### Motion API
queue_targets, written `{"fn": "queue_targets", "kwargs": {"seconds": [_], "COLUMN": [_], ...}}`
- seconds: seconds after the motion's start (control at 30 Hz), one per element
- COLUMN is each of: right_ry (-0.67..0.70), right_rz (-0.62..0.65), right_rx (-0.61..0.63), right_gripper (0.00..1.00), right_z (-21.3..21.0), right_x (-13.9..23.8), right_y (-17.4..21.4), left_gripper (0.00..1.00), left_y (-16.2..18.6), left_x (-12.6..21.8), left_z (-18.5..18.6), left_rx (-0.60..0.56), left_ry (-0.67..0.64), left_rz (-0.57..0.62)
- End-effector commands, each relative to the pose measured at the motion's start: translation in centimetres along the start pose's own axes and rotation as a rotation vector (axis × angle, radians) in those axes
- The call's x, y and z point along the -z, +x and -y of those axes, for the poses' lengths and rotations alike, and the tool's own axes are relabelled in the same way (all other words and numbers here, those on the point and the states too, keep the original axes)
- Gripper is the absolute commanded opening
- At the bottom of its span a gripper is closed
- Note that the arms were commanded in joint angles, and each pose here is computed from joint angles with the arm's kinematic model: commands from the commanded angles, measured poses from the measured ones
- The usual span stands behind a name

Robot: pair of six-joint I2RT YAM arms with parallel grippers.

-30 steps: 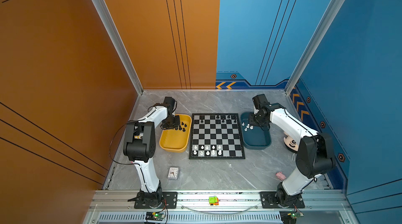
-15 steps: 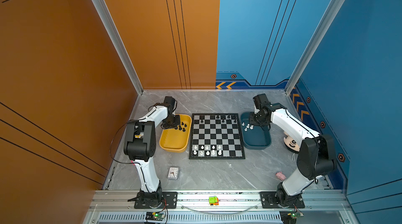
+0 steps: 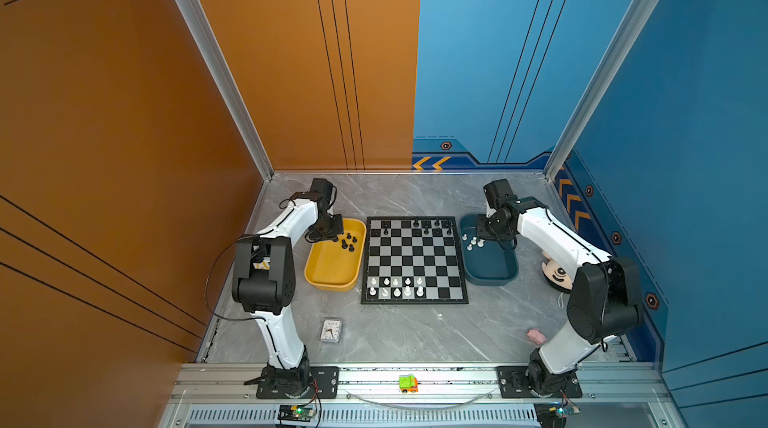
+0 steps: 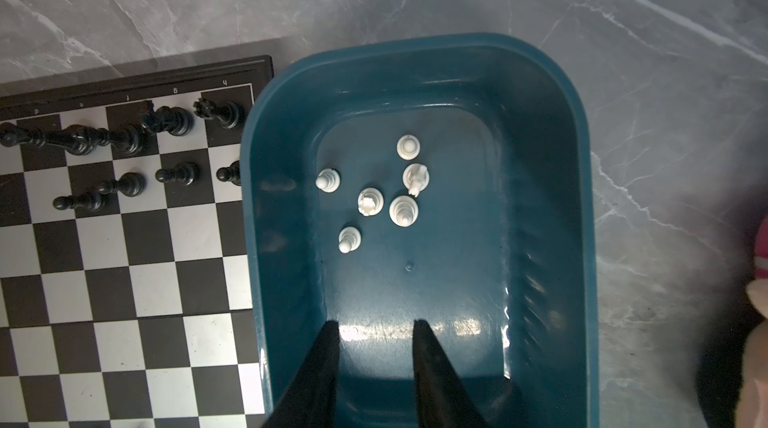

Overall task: Set up the chess pieces on the board
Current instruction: 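Lift the black piece with the left gripper and carry it over the board's far rows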

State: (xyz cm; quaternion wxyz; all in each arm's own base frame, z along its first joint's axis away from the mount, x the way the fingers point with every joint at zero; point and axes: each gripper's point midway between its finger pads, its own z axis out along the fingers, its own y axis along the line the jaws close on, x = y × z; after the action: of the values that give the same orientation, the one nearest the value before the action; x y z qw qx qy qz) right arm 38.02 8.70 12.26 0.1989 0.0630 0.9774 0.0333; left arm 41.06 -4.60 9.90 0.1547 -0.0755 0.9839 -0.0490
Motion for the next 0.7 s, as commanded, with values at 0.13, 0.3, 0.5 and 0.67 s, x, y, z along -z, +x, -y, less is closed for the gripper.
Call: {"fn": "queue_targets", "kwargs": {"seconds": [0.13,0.3,0.5,0.67], "right_ry": [-0.026,-0.038,-0.057,-0.067], "right_rz": [0.003,-0.002,-0.009,-0.019], "right_rx": [0.0,0.004,0.005,0.007], "right_gripper": [0.32,0.32,0.32,0.32], "right_z": [-0.4,-0.6,-1.1,-1.3], "right_x": [0.5,0.2,-0.3,-0.7], "right_y": [0.5,0.6,0.9,1.1], "left_gripper": [0.0,0.0,0.0,0.0], "left_y": [-2.3,-2.6,-1.9,-0.9], "left_x": [7.2,9.2,9.3,7.1], "left_z": [4.2,9.0,15.3,19.1], "left_rx": [-0.133,-0.245,-0.379,-0.45], "left_ry": [0.032,0.1,0.197,0.233], "left_rz": [0.122,0.154,0.139,0.088]}}
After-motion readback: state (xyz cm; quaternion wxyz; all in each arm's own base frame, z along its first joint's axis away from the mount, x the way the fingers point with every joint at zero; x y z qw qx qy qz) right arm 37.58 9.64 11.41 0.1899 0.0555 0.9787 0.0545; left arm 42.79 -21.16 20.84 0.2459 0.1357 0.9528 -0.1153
